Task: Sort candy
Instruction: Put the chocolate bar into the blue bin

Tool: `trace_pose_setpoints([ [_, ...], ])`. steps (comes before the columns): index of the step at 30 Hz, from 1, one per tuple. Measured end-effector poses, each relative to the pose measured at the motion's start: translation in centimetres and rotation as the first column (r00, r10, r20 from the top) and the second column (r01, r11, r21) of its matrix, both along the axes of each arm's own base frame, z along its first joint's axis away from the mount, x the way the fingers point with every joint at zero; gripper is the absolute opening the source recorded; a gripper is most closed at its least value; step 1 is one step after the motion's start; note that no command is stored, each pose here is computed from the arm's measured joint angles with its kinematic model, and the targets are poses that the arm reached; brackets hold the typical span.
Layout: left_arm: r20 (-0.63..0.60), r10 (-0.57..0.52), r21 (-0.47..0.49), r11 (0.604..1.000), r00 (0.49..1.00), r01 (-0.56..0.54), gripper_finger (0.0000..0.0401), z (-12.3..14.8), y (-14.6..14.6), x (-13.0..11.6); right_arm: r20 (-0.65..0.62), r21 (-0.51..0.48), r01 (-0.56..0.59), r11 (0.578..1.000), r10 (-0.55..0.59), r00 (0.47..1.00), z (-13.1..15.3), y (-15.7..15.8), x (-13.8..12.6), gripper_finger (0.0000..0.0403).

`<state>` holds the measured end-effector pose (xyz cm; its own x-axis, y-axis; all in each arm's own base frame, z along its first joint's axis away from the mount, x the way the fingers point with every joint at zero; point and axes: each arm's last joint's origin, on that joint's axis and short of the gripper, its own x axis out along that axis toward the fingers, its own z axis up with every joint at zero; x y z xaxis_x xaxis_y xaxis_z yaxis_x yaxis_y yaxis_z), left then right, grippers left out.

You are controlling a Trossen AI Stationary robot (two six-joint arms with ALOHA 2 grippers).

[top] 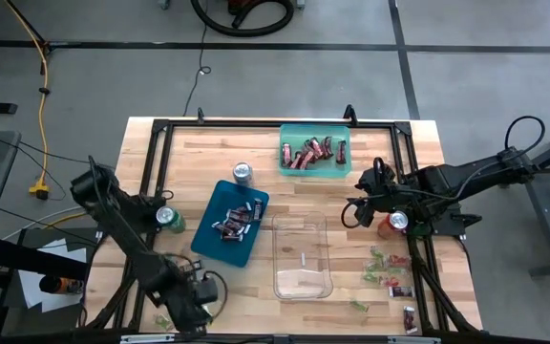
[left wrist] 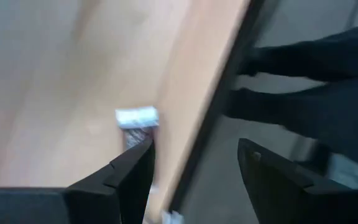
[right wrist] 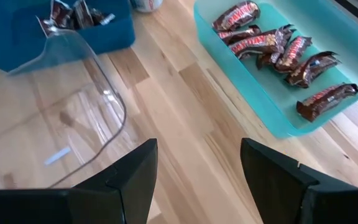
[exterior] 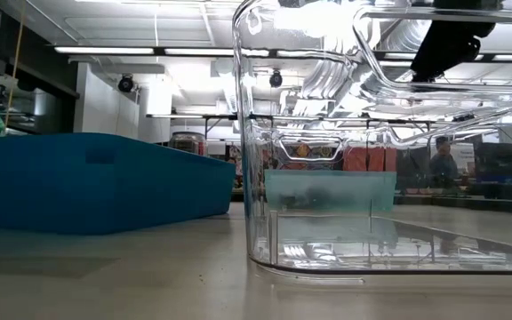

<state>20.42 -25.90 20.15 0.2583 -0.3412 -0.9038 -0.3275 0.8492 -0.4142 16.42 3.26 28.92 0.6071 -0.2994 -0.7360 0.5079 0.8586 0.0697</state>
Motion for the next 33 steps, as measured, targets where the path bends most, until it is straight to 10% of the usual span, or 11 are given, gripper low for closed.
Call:
trace_pose_setpoints([
  [19, -0.182, -0.074, 0.272, 0.954, 0.980, 0.123, 0.0210, -7.0, -3.0, -0.8, -0.020, -0.004, -0.001, 1.000, 0.001, 1.000, -0.1, 0.0, -0.1, 0.0224],
  [26, -0.196, -0.004, 0.256, 0.965, 0.981, 0.055, 0.0035, -6.2, -1.8, 0.2, -0.020, -0.003, 0.001, 1.000, -0.001, 1.000, -0.1, 0.0, -0.2, 0.0224],
  [33, -0.087, -0.057, 0.276, 0.958, 0.995, 0.079, 0.0003, -1.6, 0.2, 0.0, -0.012, -0.007, 0.020, 1.000, -0.020, 1.000, -0.1, -0.1, -0.1, 0.0224],
])
